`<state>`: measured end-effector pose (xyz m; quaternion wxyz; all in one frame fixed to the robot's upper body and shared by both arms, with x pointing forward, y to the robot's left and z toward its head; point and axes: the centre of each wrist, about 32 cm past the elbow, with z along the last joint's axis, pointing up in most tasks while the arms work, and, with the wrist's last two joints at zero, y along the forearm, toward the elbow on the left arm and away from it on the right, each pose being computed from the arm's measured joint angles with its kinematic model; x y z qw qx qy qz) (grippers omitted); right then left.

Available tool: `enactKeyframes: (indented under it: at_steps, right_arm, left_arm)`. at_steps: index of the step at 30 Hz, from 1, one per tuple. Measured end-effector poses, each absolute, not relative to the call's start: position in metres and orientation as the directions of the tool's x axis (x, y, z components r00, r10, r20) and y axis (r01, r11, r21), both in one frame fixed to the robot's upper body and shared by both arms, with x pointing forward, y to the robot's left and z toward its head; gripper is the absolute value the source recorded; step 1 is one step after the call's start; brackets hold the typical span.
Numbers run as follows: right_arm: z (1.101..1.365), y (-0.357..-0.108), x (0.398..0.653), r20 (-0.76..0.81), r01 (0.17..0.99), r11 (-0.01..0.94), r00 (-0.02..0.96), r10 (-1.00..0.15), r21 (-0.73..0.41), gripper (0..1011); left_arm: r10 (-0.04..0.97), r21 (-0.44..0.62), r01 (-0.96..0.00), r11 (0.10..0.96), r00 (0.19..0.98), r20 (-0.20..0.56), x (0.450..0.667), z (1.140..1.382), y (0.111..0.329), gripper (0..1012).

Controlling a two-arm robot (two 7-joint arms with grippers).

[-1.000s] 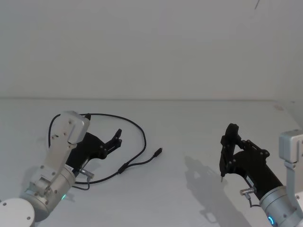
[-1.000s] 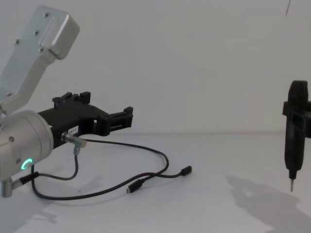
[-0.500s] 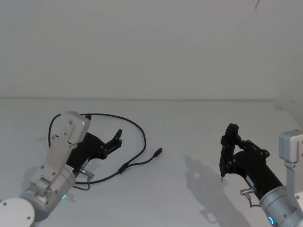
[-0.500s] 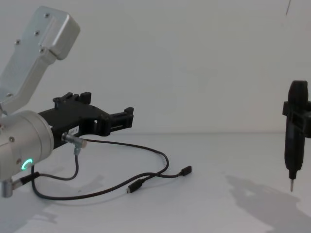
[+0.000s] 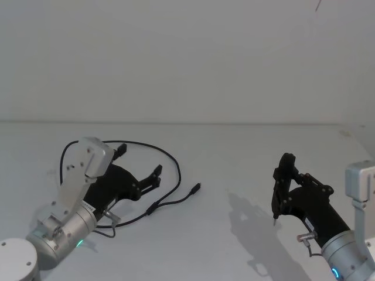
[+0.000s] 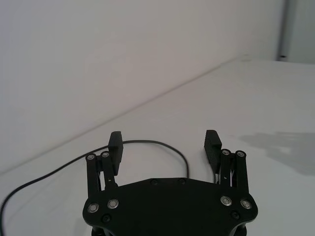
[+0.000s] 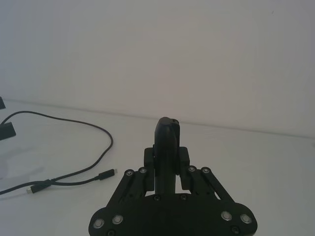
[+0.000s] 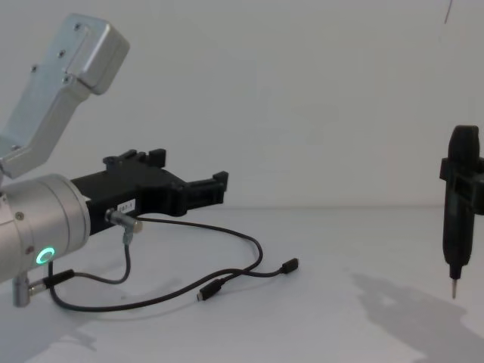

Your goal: Pick up the data cable with the one hand.

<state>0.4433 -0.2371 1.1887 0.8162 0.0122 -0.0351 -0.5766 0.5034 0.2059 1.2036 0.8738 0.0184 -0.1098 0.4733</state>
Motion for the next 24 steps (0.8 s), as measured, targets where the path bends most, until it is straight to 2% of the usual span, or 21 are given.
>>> enactKeyframes:
  at_steps: [14,24]
  right_arm:
    - [1.189,-0.237,0.443,0.043,0.940,0.335,0.333,-0.942,0.060,279]
    - [1.189,-0.237,0.443,0.043,0.940,0.335,0.333,-0.942,0.060,279]
  left_arm:
    - [0.710,-0.020,-0.714,0.699,0.692,0.130,0.514,1.202,0.221,1001]
    - [0.593,0.034,-0.594,0.803,0.804,0.041,0.523,1.199,0.235,1001]
